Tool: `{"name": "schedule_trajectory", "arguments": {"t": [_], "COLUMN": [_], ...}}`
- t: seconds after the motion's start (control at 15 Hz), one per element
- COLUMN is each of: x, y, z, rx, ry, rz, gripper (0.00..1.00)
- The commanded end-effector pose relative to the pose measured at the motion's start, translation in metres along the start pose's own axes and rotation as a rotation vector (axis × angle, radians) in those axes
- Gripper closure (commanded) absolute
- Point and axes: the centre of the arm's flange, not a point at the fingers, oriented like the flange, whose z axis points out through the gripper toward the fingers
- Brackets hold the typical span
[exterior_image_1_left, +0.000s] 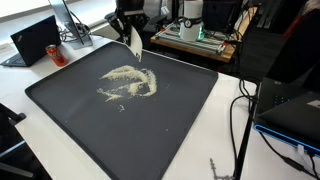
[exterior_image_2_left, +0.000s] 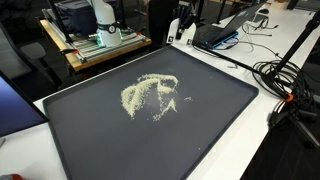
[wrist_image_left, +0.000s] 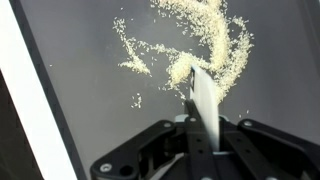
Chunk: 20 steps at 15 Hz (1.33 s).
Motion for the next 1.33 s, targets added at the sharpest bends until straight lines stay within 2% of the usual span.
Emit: {"name": "schedule_trajectory", "arguments": {"t": [0.0, 0.27, 0.67, 1.07, 1.27], "x": [-0.022, -0.038, -0.058, -0.088, -0.11], "y": [0.048, 0.081, 0.123, 0.15, 0.155], "z": [-0.007, -0.001, 0.026, 0.067, 0.089], "rx": [0.082, 0.134, 0.238, 0.384, 0.501], "ry": [0.166, 0.312, 0.431, 0.479, 0.489], "rz": [0.016, 0.052, 0.101, 0.166, 0.199], "gripper": [0.99, 0.99, 0.99, 0.99, 0.99]}}
